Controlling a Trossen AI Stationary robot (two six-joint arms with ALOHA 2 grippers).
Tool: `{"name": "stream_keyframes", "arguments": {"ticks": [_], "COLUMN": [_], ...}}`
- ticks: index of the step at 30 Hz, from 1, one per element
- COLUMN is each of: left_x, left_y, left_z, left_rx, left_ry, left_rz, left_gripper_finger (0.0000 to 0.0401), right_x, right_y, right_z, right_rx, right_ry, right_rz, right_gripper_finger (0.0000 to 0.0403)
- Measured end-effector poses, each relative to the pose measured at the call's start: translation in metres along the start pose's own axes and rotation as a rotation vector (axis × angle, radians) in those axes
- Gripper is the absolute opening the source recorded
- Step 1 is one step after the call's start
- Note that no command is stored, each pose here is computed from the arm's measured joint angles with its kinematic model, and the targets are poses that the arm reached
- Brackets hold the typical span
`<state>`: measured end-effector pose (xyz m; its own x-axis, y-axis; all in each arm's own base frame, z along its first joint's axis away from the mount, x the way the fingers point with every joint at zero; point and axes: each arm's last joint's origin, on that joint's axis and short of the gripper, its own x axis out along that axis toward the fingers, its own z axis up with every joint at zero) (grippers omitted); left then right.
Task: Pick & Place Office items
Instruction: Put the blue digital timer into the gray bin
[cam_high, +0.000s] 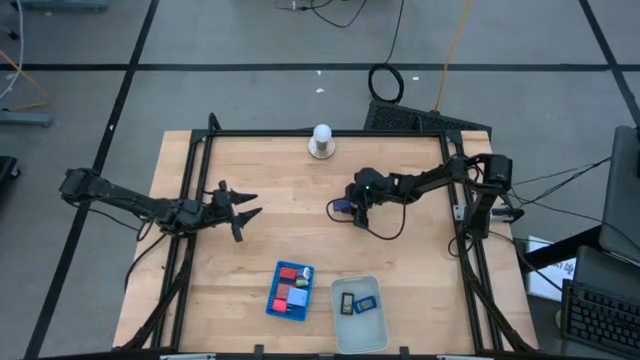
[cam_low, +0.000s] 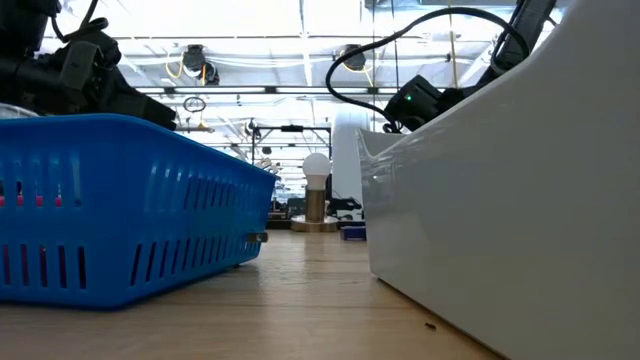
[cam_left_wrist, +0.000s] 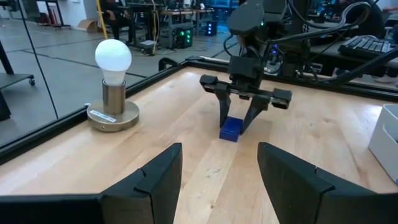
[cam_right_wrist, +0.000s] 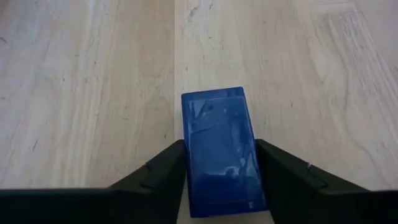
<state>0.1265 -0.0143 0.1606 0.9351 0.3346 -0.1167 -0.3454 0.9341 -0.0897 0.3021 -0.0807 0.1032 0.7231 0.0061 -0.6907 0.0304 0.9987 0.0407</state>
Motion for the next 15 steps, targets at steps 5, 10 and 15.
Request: {"name": "stream_keyframes", "arguments": {"ticks": [5, 10, 15], "left_x": [-0.0001, -0.0019, -0.007], "left_y": [-0.0001, -0.0008, 0.0042], "left_z": [0.0006, 0.0009, -0.0027], "left_rx": [-0.003, 0.02, 0.051], "left_ry": [-0.005, 0.002, 0.036], "left_rz": [-0.003, -0.059, -0.021], "left_gripper_finger": [0.0211, 0.0211, 0.0211], "right_x": [0.0, 0.0, 0.0], "right_y": [0.0001, 0.0002, 0.0004], "right_z": [-0.0003, -0.0009, -0.0019], "right_rx": [0.001, 0.004, 0.006], "right_ry": [0.002, 0.007, 0.016], "right_rz": [0.003, 0.003, 0.005], "right_gripper_finger": [0.0151, 0.0159, 0.0175]}}
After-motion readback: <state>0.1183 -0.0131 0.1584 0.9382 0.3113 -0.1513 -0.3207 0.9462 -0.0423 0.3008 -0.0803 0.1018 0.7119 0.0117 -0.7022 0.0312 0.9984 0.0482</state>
